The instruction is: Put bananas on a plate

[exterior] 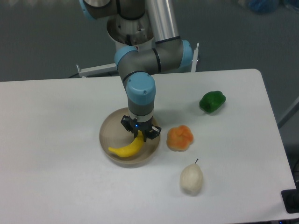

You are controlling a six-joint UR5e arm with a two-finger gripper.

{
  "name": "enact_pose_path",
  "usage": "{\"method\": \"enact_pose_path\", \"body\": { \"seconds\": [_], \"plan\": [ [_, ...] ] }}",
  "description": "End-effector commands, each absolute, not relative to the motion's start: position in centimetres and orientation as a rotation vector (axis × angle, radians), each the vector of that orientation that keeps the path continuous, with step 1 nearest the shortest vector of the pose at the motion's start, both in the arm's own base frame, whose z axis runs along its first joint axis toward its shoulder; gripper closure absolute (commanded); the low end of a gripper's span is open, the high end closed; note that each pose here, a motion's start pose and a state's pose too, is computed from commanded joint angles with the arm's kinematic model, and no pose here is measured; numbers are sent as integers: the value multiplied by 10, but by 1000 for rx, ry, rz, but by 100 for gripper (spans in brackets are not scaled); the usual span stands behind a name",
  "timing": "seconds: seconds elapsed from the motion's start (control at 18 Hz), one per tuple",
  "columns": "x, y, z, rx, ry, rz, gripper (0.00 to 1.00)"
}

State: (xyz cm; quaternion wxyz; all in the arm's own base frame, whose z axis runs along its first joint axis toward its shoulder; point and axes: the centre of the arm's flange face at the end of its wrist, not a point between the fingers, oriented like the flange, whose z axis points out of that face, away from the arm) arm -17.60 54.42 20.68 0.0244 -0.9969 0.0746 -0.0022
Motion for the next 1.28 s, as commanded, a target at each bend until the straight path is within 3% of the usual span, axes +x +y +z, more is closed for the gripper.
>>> {"method": "enact_pose_path", "body": {
  "seconds": [0.72,0.78,1.0,1.06,1.28],
  "plan": [
    [-176,547,199,-3102,296,11,65],
    [-176,548,200,-3100,296,14,58],
    [-179,550,210,-3082,290,32,6],
    [-182,550,214,-3076,282,38,0],
    [-214,551,266,-3001,207,135,0]
  ]
}}
